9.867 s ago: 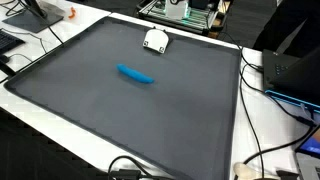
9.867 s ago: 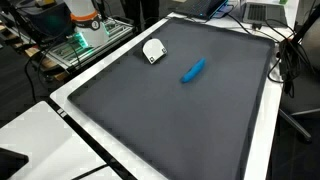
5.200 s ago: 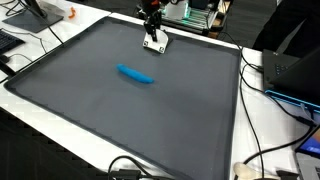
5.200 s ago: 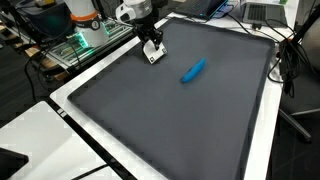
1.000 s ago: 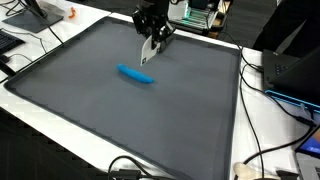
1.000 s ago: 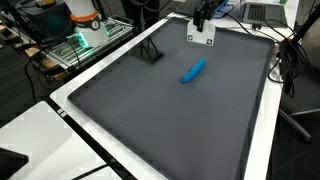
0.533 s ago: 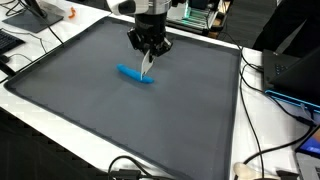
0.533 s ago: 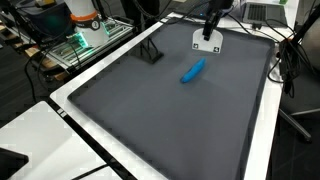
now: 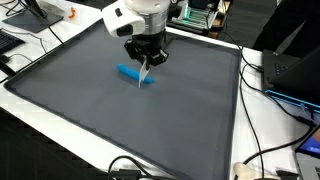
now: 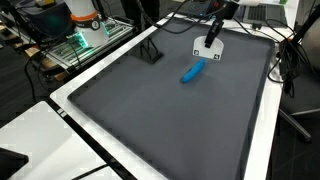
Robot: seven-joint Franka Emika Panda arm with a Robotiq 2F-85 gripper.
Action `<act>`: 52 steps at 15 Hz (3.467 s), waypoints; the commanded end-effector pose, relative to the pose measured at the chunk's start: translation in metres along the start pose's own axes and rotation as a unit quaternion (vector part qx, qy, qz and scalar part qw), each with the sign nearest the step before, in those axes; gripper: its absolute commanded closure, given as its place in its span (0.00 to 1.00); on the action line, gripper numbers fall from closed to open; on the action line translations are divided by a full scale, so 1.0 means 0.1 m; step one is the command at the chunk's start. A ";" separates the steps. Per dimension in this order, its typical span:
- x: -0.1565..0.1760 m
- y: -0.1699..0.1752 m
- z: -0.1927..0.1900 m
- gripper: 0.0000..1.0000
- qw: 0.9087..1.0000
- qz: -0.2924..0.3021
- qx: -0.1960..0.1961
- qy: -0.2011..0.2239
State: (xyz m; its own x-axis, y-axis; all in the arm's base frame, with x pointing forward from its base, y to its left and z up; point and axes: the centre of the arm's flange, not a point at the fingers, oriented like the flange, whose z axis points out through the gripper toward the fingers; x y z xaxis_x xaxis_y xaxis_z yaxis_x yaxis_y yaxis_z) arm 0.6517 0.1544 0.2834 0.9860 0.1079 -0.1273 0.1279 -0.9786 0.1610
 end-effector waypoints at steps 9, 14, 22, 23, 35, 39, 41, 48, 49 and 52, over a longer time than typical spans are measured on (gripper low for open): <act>0.16 -0.02 0.24 0.98 1.000 -0.008 -0.020 -0.018; 0.17 -0.07 0.30 0.98 1.000 -0.007 -0.025 -0.017; 0.18 -0.09 0.44 0.98 0.999 -0.009 -0.027 -0.023; 0.18 -0.09 0.45 0.98 0.999 -0.008 -0.027 -0.024; 0.01 0.02 0.59 0.98 0.998 0.003 -0.020 -0.051; -0.04 0.02 0.58 0.98 0.998 -0.002 -0.016 -0.054; -0.06 0.03 0.57 0.98 0.998 -0.005 -0.019 -0.059; -0.25 0.05 0.61 0.98 0.997 -0.008 -0.014 -0.073; -0.27 0.06 0.62 0.98 0.997 -0.007 -0.013 -0.073; -0.35 0.09 0.63 0.98 0.997 -0.006 -0.012 -0.077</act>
State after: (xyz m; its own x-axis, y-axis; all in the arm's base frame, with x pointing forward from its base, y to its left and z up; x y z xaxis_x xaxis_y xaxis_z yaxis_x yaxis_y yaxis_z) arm 0.6383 0.1449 0.2363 0.9677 0.0916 -0.2347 0.1381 -0.9719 0.1904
